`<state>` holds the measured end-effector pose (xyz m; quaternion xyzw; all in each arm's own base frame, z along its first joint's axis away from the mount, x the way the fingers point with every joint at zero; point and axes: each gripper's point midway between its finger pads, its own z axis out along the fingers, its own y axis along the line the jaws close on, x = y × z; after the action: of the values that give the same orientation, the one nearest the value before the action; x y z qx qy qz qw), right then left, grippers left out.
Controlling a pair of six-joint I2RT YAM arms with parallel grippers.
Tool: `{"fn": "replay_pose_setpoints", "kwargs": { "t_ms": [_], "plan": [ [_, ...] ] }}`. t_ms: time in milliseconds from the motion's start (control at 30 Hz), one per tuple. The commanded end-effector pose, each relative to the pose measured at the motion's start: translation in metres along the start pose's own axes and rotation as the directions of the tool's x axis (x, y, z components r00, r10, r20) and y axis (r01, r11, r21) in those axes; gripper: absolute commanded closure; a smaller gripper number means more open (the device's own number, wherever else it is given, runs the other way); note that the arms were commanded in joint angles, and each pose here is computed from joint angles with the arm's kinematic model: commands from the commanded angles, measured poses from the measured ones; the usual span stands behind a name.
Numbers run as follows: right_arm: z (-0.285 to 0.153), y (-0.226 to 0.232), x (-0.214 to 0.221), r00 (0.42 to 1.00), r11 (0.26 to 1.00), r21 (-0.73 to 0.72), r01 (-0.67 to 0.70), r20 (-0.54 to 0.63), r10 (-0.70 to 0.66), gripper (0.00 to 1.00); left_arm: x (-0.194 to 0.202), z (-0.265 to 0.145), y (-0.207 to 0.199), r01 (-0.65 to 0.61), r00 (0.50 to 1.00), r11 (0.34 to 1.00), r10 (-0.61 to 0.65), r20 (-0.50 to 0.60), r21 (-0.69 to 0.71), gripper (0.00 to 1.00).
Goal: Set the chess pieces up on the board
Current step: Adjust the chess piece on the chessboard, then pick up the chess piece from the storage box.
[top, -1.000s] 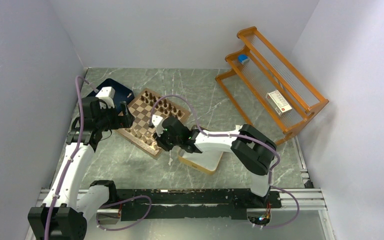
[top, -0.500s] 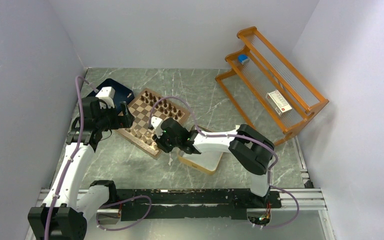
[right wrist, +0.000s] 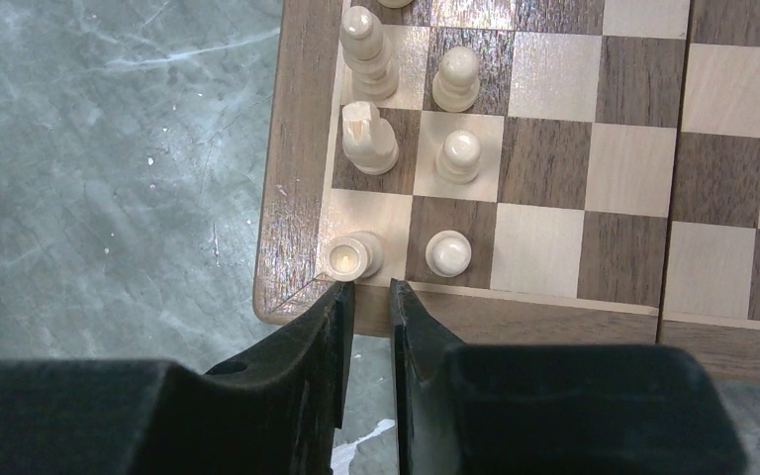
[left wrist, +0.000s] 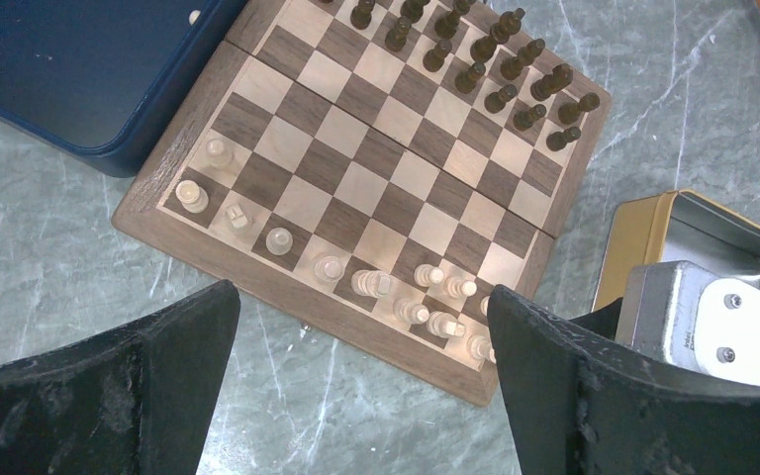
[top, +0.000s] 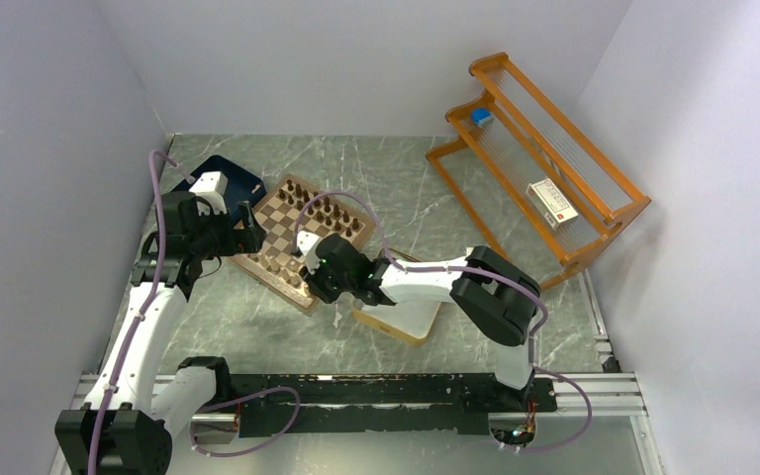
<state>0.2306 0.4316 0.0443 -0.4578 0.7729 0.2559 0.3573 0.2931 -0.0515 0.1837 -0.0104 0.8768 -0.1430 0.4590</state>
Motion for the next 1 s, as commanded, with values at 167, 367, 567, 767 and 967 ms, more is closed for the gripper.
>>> {"fn": "replay_pose_setpoints", "kwargs": {
  "t_ms": [167,367,567,767,967],
  "plan": [
    [0.008,0.0,-0.004,1.0,1.0,0.009,0.004,-0.002,-0.004,0.77,-0.01,-0.003,-0.003,-0.016,0.999,1.0,0.016,0.037,0.003,0.0],
    [0.007,-0.001,-0.004,1.0,1.0,0.011,0.008,-0.004,-0.008,0.77,-0.011,-0.003,-0.003,-0.016,0.999,1.0,0.016,0.037,0.004,0.0],
    [0.01,-0.001,-0.004,1.0,1.0,0.009,0.008,-0.013,-0.008,0.77,-0.01,-0.003,-0.003,-0.018,0.999,1.0,0.018,0.036,0.004,0.0],
    [0.01,0.002,-0.003,1.0,1.0,-0.003,0.01,-0.027,-0.01,0.77,-0.011,-0.004,-0.002,-0.011,0.999,1.0,0.011,0.041,-0.006,0.0],
    [-0.008,0.008,-0.016,1.0,1.0,-0.029,0.003,-0.013,-0.003,0.77,-0.004,-0.001,0.015,0.025,1.0,0.995,-0.025,0.003,-0.1,0.0]
  ]
}}
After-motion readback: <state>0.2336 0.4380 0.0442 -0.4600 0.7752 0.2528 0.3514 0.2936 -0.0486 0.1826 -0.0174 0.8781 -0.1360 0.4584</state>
